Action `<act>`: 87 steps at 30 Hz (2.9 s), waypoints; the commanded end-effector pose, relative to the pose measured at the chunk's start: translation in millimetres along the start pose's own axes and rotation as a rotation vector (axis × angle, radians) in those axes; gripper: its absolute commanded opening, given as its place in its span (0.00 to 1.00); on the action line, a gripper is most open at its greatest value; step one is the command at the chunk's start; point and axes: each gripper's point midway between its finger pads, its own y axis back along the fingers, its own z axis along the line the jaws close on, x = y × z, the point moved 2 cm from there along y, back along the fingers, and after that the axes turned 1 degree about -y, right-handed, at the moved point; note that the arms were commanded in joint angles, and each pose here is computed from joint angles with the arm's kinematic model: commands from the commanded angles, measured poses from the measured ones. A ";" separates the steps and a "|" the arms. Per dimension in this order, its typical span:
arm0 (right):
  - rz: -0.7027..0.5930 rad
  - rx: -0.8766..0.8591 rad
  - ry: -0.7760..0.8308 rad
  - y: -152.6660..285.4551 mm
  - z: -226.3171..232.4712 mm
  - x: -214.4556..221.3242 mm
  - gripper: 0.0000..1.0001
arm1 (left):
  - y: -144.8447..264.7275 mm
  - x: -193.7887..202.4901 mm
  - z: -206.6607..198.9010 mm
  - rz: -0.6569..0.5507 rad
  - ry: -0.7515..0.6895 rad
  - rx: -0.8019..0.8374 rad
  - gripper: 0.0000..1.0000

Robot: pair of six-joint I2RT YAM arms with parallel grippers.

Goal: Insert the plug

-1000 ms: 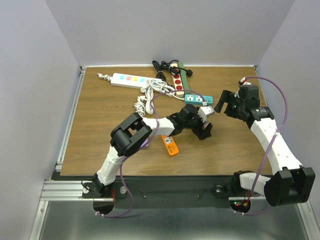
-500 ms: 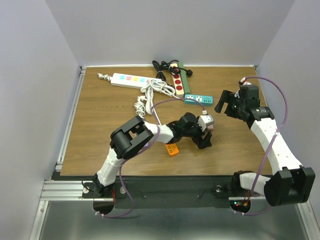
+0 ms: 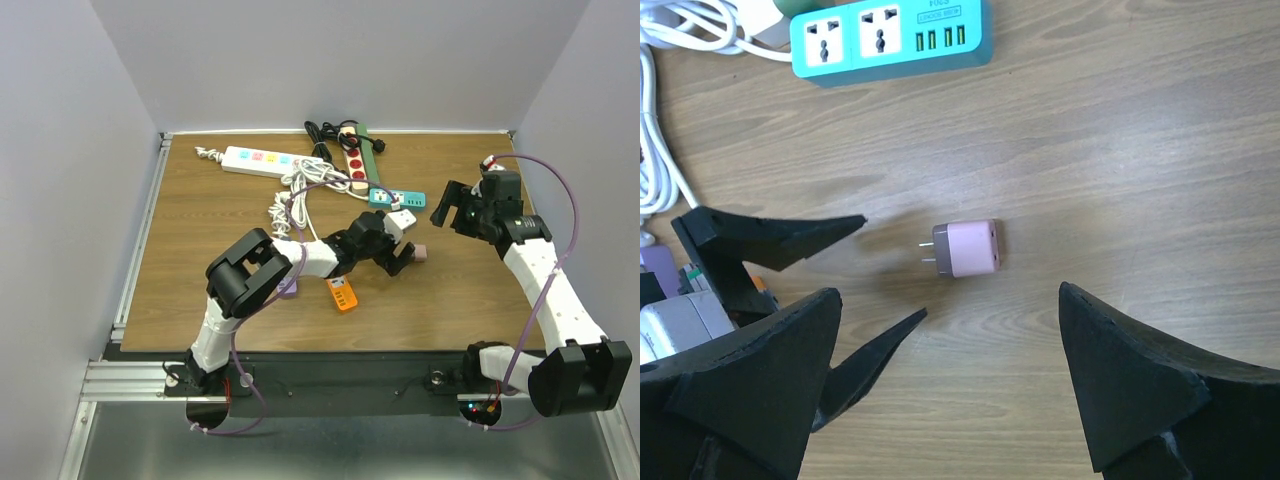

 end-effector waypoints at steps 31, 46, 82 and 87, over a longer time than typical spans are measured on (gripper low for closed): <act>-0.039 -0.037 0.031 5.4 5.9 -16.8 0.94 | -52.3 -18.9 -24.7 0.004 -0.158 0.213 0.66; -0.042 -0.046 0.028 7.7 6.9 -17.3 0.94 | -41.8 -29.9 -29.5 -0.046 -0.150 0.202 0.20; 0.539 -0.925 0.019 12.0 122.3 92.0 0.68 | 141.4 -67.4 -21.0 -0.324 0.052 0.015 0.01; 0.552 -0.953 0.013 11.5 125.1 93.6 0.54 | 144.8 -70.8 -24.8 -0.343 0.057 0.033 0.01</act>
